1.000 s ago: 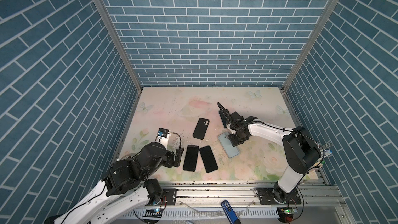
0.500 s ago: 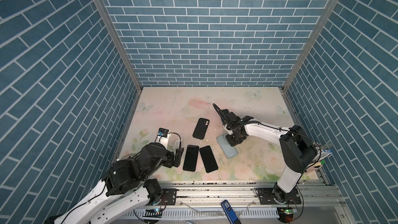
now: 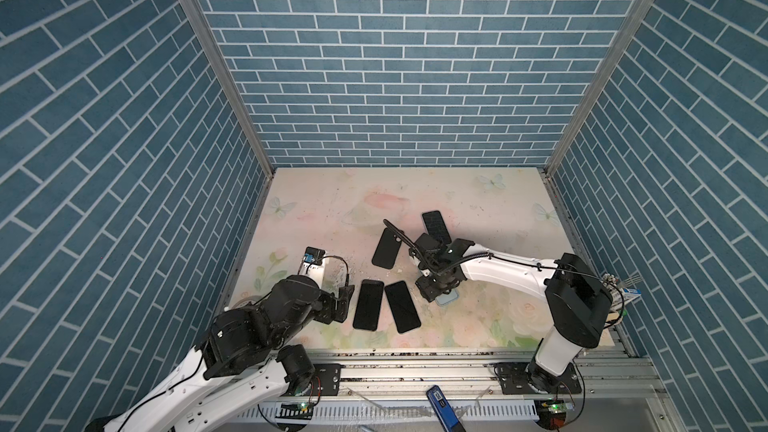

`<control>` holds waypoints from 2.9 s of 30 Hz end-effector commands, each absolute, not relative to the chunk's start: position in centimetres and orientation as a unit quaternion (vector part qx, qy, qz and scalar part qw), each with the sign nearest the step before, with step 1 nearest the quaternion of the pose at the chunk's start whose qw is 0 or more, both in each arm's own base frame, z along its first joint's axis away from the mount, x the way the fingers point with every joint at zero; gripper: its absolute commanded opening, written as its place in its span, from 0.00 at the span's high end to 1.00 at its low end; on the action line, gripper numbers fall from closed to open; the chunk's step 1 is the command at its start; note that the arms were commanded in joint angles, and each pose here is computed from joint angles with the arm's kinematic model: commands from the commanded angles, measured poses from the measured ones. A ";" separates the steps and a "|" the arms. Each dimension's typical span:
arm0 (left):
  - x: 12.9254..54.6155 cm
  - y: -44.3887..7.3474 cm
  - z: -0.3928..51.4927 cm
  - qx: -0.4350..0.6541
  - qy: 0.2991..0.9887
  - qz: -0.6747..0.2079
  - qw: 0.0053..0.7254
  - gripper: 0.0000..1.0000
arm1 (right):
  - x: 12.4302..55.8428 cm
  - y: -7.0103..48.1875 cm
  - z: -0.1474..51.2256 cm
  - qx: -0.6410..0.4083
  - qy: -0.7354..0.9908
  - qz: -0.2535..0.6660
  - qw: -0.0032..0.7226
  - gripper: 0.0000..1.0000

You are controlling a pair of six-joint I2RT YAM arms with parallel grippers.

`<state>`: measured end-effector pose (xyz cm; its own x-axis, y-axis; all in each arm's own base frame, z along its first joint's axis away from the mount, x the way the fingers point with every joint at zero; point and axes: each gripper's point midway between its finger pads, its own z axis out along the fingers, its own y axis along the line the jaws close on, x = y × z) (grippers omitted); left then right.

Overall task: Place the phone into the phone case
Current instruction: 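Reach the right gripper to the black phone beside the pink-framed phone and grasp, then lift the black phone with the right gripper while the left arm rises toward it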

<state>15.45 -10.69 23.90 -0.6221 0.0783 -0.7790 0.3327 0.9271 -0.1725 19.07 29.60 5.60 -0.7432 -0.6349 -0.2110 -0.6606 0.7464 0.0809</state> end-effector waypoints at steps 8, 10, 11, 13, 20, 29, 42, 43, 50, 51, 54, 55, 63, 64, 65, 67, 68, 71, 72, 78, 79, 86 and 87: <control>15.4 -10.8 23.7 0.120 0.887 -0.154 0.418 0.01 | 15.5 33.4 4.7 -0.312 0.943 0.093 0.065 0.14; 15.4 -10.7 23.8 0.118 0.886 -0.155 0.421 0.00 | 15.4 33.7 4.2 -0.297 0.949 0.090 0.058 0.02; 15.4 -10.7 23.8 0.117 0.886 -0.154 0.422 0.00 | 15.3 33.9 3.9 -0.290 0.951 0.089 0.053 0.02; 15.4 -10.6 23.9 0.116 0.884 -0.155 0.425 0.00 | 15.0 34.4 3.6 -0.279 0.954 0.093 0.050 0.02; 15.4 -10.5 24.1 0.116 0.882 -0.159 0.428 0.00 | 14.4 35.4 2.7 -0.264 0.960 0.089 0.043 0.01; 15.3 -10.6 24.2 0.117 0.881 -0.162 0.429 0.01 | 13.6 36.1 2.0 -0.272 0.960 0.051 0.043 0.01; 15.2 -10.5 24.3 0.115 0.879 -0.165 0.431 0.01 | 13.7 34.2 0.6 -0.250 0.967 -0.010 0.043 0.12; 15.2 -10.5 24.2 0.116 0.880 -0.166 0.431 0.00 | 13.6 34.4 0.7 -0.251 0.967 -0.004 0.042 0.15; 15.3 -10.5 24.2 0.115 0.880 -0.165 0.431 0.00 | 13.9 35.2 2.1 -0.280 0.959 0.010 0.054 0.28; 15.3 -10.5 24.2 0.116 0.880 -0.165 0.431 0.00 | 14.1 35.2 2.4 -0.285 0.957 0.006 0.058 0.28; 15.3 -10.5 24.2 0.116 0.880 -0.164 0.430 0.01 | 14.5 35.2 3.6 -0.311 0.948 0.008 0.069 0.28; 15.3 -10.6 24.2 0.116 0.880 -0.164 0.430 0.00 | 14.5 35.3 4.1 -0.325 0.943 0.011 0.072 0.29; 15.4 -10.9 23.9 0.121 0.883 -0.160 0.424 0.00 | 16.7 32.9 7.8 -0.470 0.874 -0.019 0.123 0.29; 15.4 -10.9 23.9 0.122 0.884 -0.159 0.423 0.00 | 17.1 32.3 8.1 -0.490 0.862 -0.026 0.130 0.29; 15.4 -10.9 23.9 0.122 0.884 -0.159 0.422 0.00 | 17.5 31.7 8.4 -0.508 0.850 -0.033 0.135 0.29; 15.5 -10.9 23.9 0.121 0.884 -0.158 0.423 0.00 | 18.1 30.8 8.7 -0.533 0.833 -0.036 0.140 0.30; 15.4 -10.9 23.9 0.121 0.884 -0.158 0.423 0.00 | 18.5 30.3 8.8 -0.542 0.827 -0.035 0.143 0.29; 15.5 -10.8 23.9 0.120 0.884 -0.157 0.424 0.00 | 19.9 29.2 8.8 -0.550 0.820 -0.032 0.154 0.30; 15.5 -10.8 24.0 0.119 0.883 -0.157 0.425 0.00 | 20.3 28.9 8.7 -0.548 0.821 -0.032 0.157 0.31; 16.6 -9.1 24.2 0.095 0.880 -0.109 0.452 0.00 | 21.4 27.5 8.1 -0.561 0.813 -0.051 0.152 0.32; 16.7 -9.6 24.6 0.113 0.875 -0.110 0.457 0.01 | 21.4 27.3 7.9 -0.566 0.809 -0.056 0.147 0.32; 16.2 -12.0 27.7 0.190 0.832 -0.164 0.495 0.01 | 20.2 26.2 7.6 -0.580 0.800 -0.047 0.144 0.32; 16.2 -11.8 28.2 0.185 0.827 -0.168 0.503 0.01 | 20.1 26.2 7.8 -0.579 0.801 -0.042 0.148 0.32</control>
<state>16.25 -11.46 25.97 -0.5008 0.1448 -0.8533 0.4258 0.8996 -0.0972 20.08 25.76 5.86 -0.3439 -0.9302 -0.1283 -0.9046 0.3649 -0.2203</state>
